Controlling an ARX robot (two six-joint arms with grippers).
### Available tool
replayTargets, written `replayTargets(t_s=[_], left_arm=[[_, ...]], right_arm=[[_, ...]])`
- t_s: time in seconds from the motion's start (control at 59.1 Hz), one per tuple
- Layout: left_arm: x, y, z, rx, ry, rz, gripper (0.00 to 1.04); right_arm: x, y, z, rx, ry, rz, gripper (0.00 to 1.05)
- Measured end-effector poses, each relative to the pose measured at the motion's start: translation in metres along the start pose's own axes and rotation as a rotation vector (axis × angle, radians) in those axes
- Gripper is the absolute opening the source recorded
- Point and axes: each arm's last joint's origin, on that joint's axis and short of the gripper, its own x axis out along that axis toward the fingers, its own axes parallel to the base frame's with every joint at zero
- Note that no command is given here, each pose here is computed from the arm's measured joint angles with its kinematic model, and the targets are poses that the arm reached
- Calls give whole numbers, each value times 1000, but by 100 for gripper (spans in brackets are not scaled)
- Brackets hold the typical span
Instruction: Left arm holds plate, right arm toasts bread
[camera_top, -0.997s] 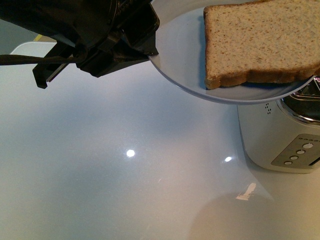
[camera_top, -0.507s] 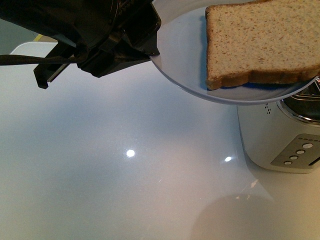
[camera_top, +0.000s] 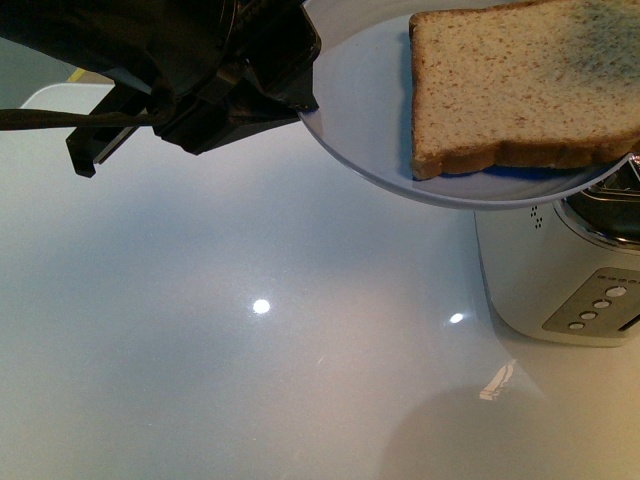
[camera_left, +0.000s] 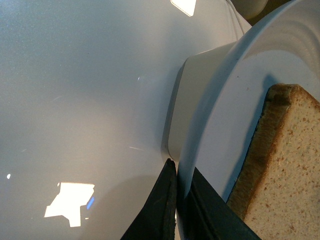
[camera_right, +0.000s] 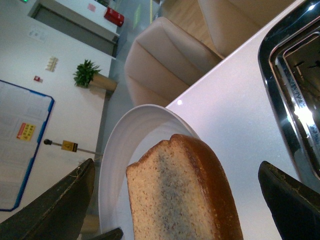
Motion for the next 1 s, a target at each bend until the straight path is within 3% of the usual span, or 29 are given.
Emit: replayTargets(t_s=[0.186, 0.575, 0.997], left_arm=[[0, 0, 0, 0, 0, 0, 3], [0, 0, 0, 0, 0, 0, 3], [0, 0, 0, -1, -2, 1, 3]], right_arm=[[7, -2, -14, 33, 48, 3, 96], [10, -5, -18, 59, 60, 6, 95], [8, -8, -18, 65, 45, -10, 23]])
